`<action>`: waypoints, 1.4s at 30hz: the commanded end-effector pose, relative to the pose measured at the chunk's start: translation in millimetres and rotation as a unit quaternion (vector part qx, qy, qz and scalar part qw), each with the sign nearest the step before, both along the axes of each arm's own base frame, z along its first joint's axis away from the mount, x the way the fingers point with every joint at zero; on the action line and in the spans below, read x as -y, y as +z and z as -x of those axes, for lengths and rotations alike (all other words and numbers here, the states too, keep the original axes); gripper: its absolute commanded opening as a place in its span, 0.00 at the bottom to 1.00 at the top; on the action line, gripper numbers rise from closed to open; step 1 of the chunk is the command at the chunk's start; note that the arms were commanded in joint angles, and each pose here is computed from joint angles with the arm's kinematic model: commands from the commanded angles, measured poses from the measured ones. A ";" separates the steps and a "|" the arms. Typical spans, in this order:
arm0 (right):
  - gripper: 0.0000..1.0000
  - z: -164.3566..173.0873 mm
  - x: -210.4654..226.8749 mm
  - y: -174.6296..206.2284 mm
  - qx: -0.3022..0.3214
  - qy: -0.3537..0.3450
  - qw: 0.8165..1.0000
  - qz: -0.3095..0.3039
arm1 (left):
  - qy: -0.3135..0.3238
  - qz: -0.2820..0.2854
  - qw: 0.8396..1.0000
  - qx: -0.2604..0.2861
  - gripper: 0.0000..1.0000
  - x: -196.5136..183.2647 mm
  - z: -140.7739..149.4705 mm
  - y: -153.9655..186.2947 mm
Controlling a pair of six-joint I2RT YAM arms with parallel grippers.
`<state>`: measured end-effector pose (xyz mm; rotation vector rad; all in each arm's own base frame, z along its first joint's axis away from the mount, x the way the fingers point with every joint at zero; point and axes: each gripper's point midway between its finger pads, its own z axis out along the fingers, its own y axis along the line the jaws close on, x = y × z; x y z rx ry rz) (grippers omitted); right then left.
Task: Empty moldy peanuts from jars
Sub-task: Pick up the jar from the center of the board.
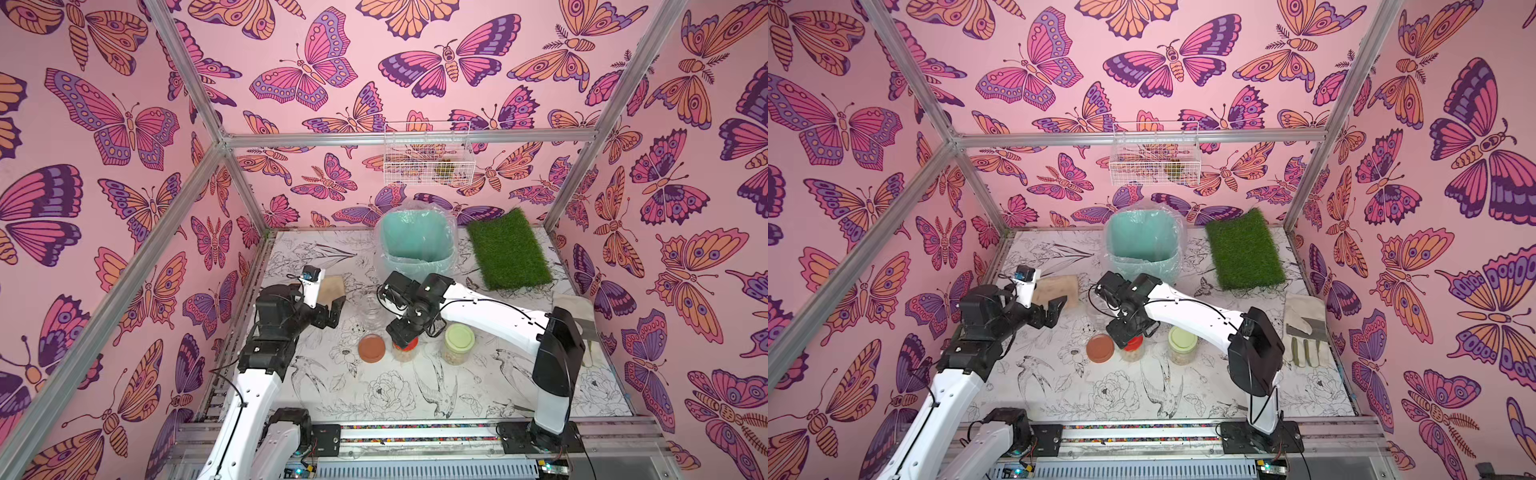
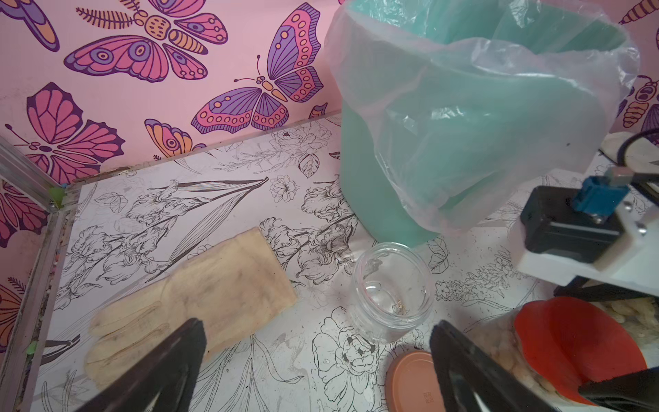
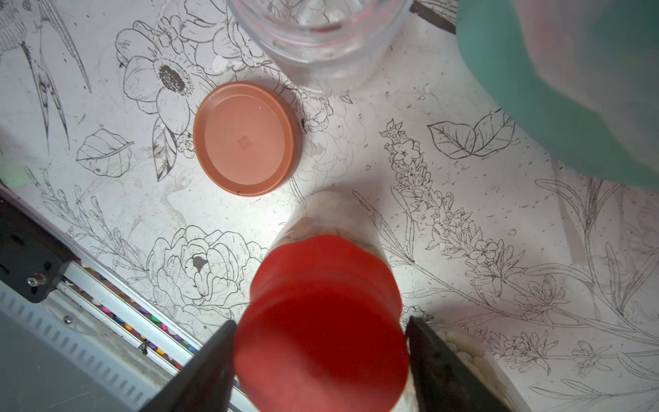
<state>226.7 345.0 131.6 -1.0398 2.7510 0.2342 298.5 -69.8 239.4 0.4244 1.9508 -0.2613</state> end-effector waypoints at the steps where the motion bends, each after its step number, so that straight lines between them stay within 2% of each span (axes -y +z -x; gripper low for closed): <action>1: 0.73 5.2 -0.8 -0.6 -0.013 0.003 1.000 0.007 | 0.003 0.002 1.000 -0.001 1.00 -0.2 1.7 -3.2; 8: 0.60 5.9 -0.6 2.2 -0.013 0.002 1.000 0.003 | 0.003 0.002 1.000 0.000 1.00 -0.3 2.7 -3.0; 14: 0.21 3.5 -0.6 17.8 0.003 -0.001 1.000 -0.016 | 0.000 0.002 1.000 0.003 1.00 0.4 3.4 -0.1; 17: 0.00 -1.4 1.9 28.5 0.017 -0.007 0.999 -0.031 | -0.021 0.007 1.000 0.009 1.00 7.2 7.6 4.1; 21: 0.00 -2.9 3.2 42.6 0.018 -0.011 0.997 -0.074 | -0.082 0.028 0.996 0.024 1.00 26.2 20.6 13.9; 27: 0.00 -10.4 13.5 67.7 0.036 -0.032 0.989 -0.141 | -0.181 0.068 0.981 0.028 1.00 57.4 44.7 24.5; 35: 0.00 -23.2 33.7 104.5 0.026 -0.077 0.967 -0.243 | -0.240 0.066 0.968 0.016 1.00 82.2 61.7 18.4; 42: 0.00 -28.6 40.0 127.6 0.006 -0.098 0.942 -0.321 | -0.288 0.042 0.957 0.009 1.00 108.0 77.9 9.2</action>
